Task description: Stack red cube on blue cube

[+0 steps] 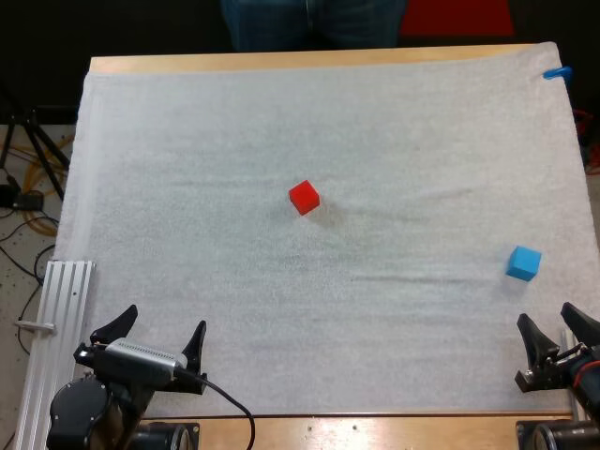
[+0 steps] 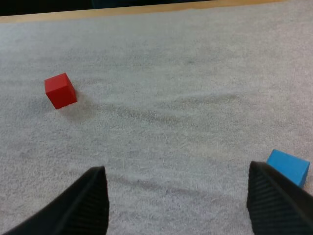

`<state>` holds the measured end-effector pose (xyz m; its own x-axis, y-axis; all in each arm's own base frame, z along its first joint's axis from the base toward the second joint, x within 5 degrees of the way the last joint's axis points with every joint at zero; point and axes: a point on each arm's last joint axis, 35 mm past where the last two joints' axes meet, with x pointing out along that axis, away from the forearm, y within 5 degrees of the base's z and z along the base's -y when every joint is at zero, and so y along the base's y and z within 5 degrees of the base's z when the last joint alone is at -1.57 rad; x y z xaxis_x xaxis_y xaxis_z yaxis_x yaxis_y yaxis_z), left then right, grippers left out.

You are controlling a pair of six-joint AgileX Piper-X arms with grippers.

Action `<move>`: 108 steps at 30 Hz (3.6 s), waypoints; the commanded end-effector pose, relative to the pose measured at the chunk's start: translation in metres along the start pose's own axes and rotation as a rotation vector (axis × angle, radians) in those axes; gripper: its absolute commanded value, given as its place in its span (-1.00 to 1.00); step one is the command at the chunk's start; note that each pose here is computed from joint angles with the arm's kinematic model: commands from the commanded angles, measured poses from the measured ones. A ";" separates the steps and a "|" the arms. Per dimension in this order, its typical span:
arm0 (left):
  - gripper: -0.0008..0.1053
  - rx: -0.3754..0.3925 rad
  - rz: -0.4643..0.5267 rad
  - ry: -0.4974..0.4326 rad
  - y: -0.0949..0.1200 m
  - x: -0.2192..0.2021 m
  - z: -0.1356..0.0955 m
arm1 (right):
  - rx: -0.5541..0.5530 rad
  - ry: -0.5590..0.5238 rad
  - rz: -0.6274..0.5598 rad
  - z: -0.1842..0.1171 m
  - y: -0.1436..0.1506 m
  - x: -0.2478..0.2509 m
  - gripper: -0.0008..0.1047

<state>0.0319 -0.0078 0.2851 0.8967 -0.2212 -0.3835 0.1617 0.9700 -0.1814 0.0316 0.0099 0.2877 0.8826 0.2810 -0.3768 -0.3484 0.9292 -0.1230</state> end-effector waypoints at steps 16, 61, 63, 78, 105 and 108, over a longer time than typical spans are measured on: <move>0.65 -0.010 0.012 -0.006 0.000 0.001 0.003 | 0.004 0.002 0.004 0.002 0.000 -0.001 0.14; 0.65 0.084 -0.216 0.093 -0.031 -0.018 0.111 | -0.183 0.109 0.297 0.180 -0.015 0.100 0.14; 0.65 0.084 -0.216 0.093 -0.031 -0.018 0.111 | -0.227 0.119 0.308 0.188 0.000 0.123 0.22; 0.65 0.084 -0.216 0.093 -0.031 -0.018 0.111 | -0.384 0.311 0.323 0.203 0.094 0.277 0.32; 0.65 0.084 -0.216 0.093 -0.031 -0.018 0.111 | -0.329 0.600 0.421 0.106 0.182 0.435 0.32; 0.65 0.084 -0.216 0.093 -0.031 -0.018 0.111 | -0.332 0.633 0.424 0.092 0.185 0.443 0.32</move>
<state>0.0565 -0.0230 0.3967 0.7970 -0.4278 -0.4263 0.3851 0.9038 -0.1869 0.3842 0.3288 0.1792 0.3467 0.2967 -0.8898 -0.7750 0.6250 -0.0935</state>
